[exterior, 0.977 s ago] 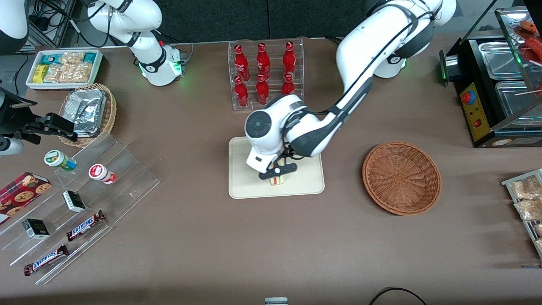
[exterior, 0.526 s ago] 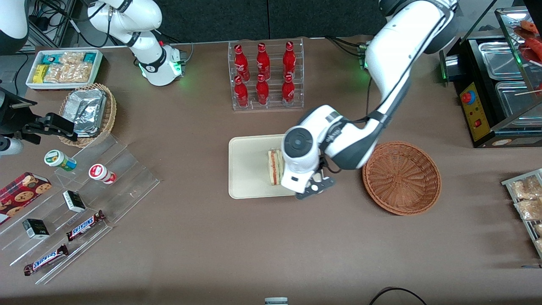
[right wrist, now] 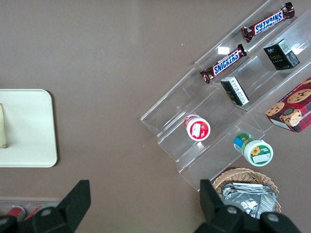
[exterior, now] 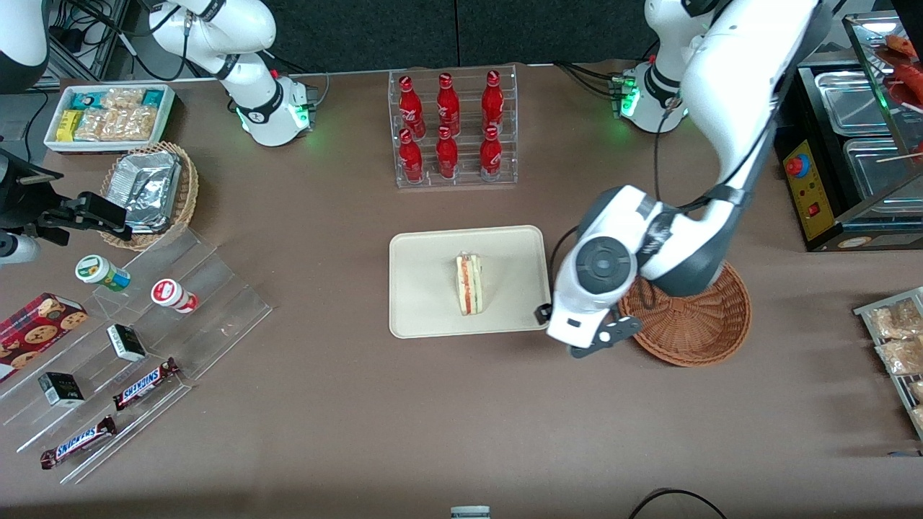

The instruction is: Place sandwich from basket to tray

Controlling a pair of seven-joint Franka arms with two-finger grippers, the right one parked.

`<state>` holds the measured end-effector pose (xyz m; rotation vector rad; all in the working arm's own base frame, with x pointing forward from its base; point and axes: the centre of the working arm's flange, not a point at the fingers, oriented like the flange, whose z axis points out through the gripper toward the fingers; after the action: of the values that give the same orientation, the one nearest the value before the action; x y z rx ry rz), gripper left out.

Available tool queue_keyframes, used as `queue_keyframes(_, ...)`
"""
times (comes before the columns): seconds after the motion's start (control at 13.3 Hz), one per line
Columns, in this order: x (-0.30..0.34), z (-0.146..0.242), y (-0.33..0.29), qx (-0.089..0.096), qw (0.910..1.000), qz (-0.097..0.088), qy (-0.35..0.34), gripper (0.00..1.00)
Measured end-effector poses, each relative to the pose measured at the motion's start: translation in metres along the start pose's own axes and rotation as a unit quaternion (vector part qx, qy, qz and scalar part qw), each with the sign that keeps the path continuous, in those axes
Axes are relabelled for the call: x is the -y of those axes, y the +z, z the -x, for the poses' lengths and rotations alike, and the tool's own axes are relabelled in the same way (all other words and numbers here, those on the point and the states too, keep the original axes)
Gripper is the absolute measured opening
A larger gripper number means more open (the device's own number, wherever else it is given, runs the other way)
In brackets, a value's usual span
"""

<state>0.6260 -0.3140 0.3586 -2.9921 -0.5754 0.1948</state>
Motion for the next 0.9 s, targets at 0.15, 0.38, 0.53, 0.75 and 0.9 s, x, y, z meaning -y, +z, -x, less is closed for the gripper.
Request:
queue_keyframes(0.15, 0.031, -0.012, -0.01, 0.021, 0.9995, -0.003, 0.023, 1.0)
queue_keyframes(0.38, 0.1, -0.038, -0.047, 0.052, 0.9961, 0.001, 0.071, 1.0)
queue_keyframes(0.53, 0.151, -0.053, -0.072, 0.07, 0.9923, 0.01, 0.101, 1.0)
queue_keyframes(0.75, 0.227, -0.058, -0.111, 0.105, 0.9808, 0.019, 0.164, 1.0)
queue_keyframes(0.9, 0.257, -0.041, -0.139, 0.123, 0.9737, 0.011, 0.192, 1.0)
